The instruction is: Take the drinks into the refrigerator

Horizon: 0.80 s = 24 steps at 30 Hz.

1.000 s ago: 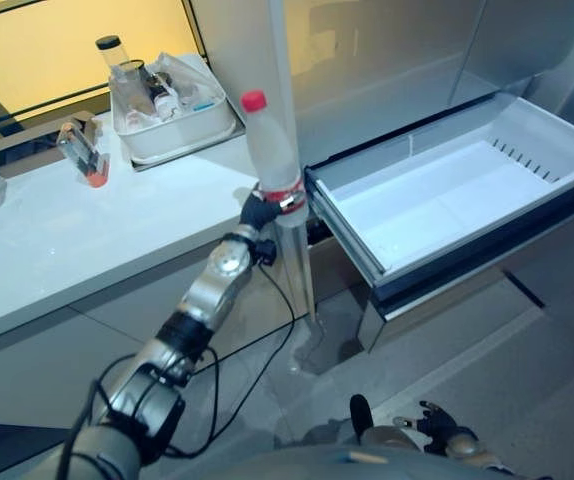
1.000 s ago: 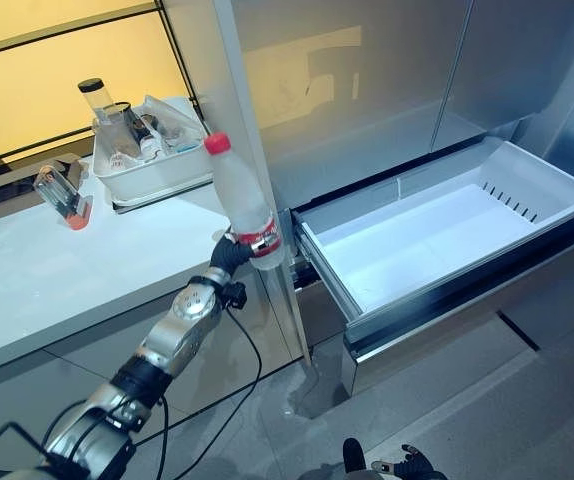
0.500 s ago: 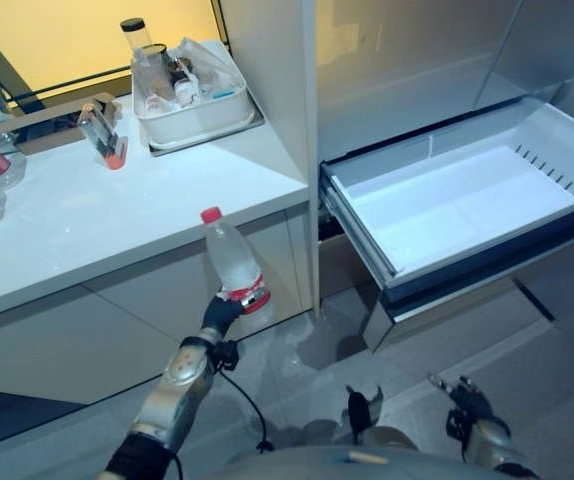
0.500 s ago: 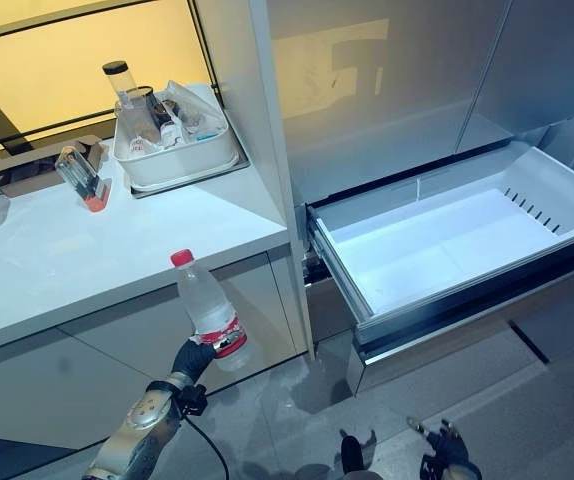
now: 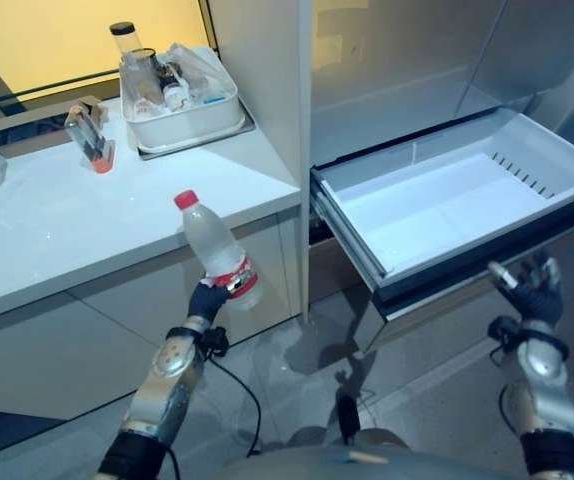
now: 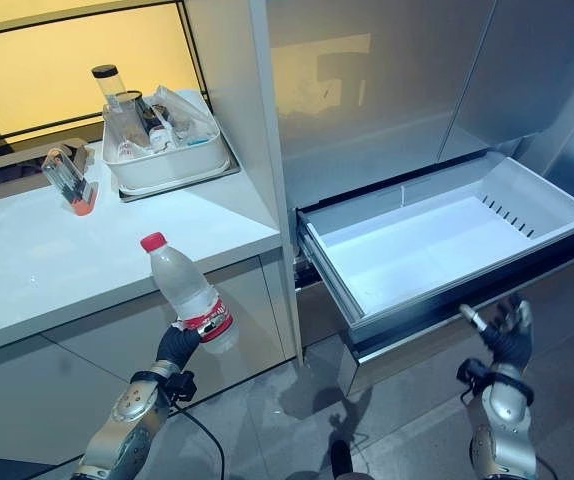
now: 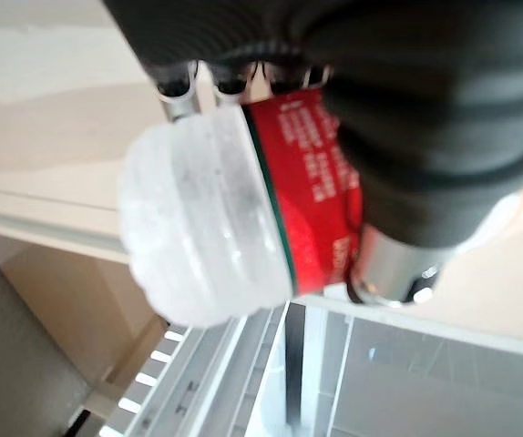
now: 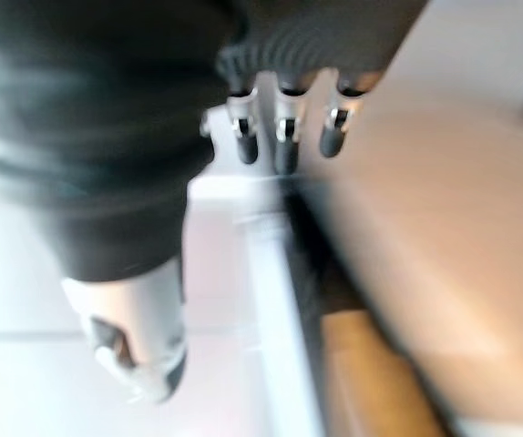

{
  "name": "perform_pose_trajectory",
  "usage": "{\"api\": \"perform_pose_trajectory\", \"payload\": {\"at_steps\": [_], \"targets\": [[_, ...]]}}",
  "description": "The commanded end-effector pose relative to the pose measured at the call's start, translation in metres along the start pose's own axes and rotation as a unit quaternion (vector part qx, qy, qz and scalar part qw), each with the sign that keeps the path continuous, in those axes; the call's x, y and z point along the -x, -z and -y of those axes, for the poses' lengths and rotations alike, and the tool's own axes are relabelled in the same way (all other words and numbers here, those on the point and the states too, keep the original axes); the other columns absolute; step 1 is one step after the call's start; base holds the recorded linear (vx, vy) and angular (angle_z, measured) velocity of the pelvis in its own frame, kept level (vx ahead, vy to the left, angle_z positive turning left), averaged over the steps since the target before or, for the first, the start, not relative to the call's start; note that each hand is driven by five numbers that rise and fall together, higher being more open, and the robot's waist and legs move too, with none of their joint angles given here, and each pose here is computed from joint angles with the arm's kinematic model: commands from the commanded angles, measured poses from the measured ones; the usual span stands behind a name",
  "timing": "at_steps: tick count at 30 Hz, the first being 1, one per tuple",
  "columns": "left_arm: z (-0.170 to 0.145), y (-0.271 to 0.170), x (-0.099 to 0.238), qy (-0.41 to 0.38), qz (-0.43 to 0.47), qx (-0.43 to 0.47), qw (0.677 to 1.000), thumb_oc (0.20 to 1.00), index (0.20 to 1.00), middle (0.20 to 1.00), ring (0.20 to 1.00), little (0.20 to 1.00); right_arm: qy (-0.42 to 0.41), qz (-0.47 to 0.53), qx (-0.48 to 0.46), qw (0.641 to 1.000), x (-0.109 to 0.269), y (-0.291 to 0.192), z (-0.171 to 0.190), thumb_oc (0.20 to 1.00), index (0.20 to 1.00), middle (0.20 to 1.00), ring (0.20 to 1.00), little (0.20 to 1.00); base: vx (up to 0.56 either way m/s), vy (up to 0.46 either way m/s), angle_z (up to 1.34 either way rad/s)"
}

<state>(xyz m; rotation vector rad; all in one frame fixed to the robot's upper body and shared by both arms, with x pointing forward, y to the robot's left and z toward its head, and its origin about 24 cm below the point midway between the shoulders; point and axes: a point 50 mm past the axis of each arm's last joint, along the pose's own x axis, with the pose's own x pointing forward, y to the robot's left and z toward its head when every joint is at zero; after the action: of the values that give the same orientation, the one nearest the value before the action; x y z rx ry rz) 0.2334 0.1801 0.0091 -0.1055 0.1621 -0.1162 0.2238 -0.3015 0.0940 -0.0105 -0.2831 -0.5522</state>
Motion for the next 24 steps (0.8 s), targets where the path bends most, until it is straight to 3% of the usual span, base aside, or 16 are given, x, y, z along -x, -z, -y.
{"api": "perform_pose_trajectory", "payload": {"at_steps": [1,3,4,8,10,11,15,18,24], "targets": [[0.002,-0.062,-0.009,0.020,0.152,-0.029,0.988,0.200,0.200,0.200,0.200,0.200,-0.046,0.137,0.029,0.989,-0.016,-0.053,-0.004,1.000,1.000,1.000,1.000,1.000,0.01,0.006,-0.03],[0.003,-0.063,-0.008,0.023,0.154,-0.031,0.987,0.200,0.200,0.200,0.200,0.200,-0.122,0.227,0.034,0.966,-0.009,-0.095,-0.023,1.000,1.000,1.000,1.000,1.000,0.01,0.008,-0.03],[0.003,-0.063,-0.008,0.023,0.154,-0.031,0.987,0.200,0.200,0.200,0.200,0.200,-0.122,0.227,0.034,0.966,-0.009,-0.095,-0.023,1.000,1.000,1.000,1.000,1.000,0.00,0.000,0.00],[0.006,-0.059,-0.006,0.034,0.149,-0.025,0.988,0.200,0.200,0.200,0.200,0.200,-0.283,0.317,-0.001,0.905,0.011,-0.141,-0.065,1.000,1.000,1.000,1.000,1.000,0.00,0.000,0.00],[0.007,-0.058,-0.006,0.037,0.148,-0.023,0.988,0.200,0.200,0.200,0.200,0.200,-0.298,0.325,-0.013,0.898,0.013,-0.146,-0.070,1.000,1.000,1.000,1.000,1.000,0.00,-0.003,-0.02],[0.010,-0.058,-0.006,0.046,0.144,-0.024,0.988,0.200,0.200,0.200,0.200,0.200,-0.351,0.347,-0.017,0.870,0.018,-0.158,-0.087,1.000,1.000,1.000,1.000,1.000,0.00,-0.004,-0.03],[0.013,-0.061,-0.009,0.059,0.148,-0.034,0.987,0.200,0.200,0.200,0.200,0.200,-0.419,0.364,-0.003,0.832,0.017,-0.170,-0.117,1.000,1.000,1.000,1.000,1.000,0.01,-0.007,-0.04],[0.020,-0.063,-0.012,0.079,0.148,-0.038,0.985,0.200,0.200,0.200,0.200,0.200,-0.478,0.320,0.013,0.818,0.009,-0.160,-0.146,1.000,1.000,1.000,1.000,1.000,0.00,0.000,0.00],[0.055,-0.059,-0.029,0.148,0.128,-0.040,0.980,0.200,0.200,0.200,0.200,0.200,-0.516,0.142,0.106,0.838,-0.035,-0.097,-0.195,1.000,1.000,1.000,1.000,1.000,0.02,-0.003,0.06]]}}
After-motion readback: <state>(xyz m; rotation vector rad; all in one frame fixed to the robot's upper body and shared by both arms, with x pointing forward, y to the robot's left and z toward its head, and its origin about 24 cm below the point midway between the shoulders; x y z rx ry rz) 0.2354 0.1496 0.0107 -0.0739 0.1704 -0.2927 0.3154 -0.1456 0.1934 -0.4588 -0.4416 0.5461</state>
